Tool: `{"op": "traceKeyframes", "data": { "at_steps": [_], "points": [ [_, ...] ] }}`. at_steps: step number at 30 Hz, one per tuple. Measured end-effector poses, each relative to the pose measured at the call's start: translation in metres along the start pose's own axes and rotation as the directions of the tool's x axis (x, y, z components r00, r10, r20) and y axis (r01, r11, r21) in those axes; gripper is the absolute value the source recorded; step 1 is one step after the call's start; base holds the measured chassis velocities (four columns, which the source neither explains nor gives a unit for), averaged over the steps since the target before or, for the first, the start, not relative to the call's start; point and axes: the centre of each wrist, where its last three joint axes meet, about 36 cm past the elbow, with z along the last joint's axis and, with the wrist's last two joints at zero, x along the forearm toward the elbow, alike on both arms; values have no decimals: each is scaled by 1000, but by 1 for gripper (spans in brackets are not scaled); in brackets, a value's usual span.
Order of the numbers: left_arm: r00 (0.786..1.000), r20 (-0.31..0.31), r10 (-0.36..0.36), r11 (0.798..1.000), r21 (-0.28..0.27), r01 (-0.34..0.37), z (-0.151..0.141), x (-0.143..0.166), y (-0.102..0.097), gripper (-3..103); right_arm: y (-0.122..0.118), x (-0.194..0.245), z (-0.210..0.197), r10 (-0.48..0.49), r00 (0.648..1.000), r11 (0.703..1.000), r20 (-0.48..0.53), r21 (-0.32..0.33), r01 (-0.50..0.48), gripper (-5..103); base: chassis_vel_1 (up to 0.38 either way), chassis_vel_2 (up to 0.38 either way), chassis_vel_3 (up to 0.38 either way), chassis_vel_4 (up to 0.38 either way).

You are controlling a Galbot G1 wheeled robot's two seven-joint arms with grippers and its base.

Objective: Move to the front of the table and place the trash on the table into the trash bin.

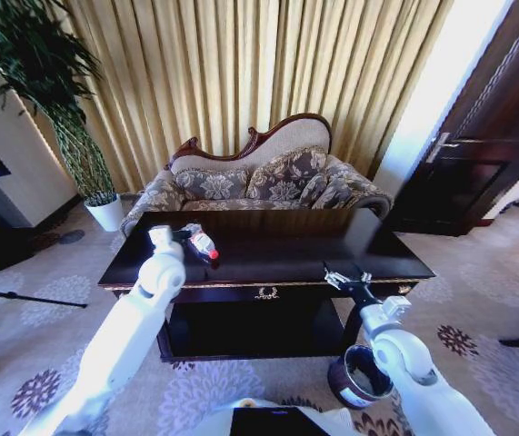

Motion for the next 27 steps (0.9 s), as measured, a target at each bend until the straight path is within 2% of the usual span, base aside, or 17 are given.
{"op": "traceKeyframes", "data": {
  "at_steps": [2,4,7,11,15,27],
  "points": [
    [1000,-8,-2,1000,-4,2,0,0,-3,100,0,-1,0,1,1000,1000,0,0,-1,100,0,0,0,0],
    [998,-57,-7,1000,-7,6,1,1,-17,100,-4,-2,3,9,1000,1000,0,0,-9,100,0,0,0,0],
    [997,-82,-6,1000,-2,5,3,-1,-23,100,-6,-2,6,14,1000,1000,-2,1,-14,100,0,0,0,0],
    [990,-145,-1,999,49,8,5,-5,-37,100,-7,-2,9,19,1000,1000,0,-5,-19,100,0,0,0,0],
    [984,-180,-8,997,80,22,4,-7,-42,100,-7,-5,7,17,1000,1000,14,-9,-16,100,0,0,0,0],
    [973,-228,-17,993,110,43,10,-10,-48,100,-8,-10,-11,2,998,1000,60,-24,0,100,0,0,0,0]
  ]
}}
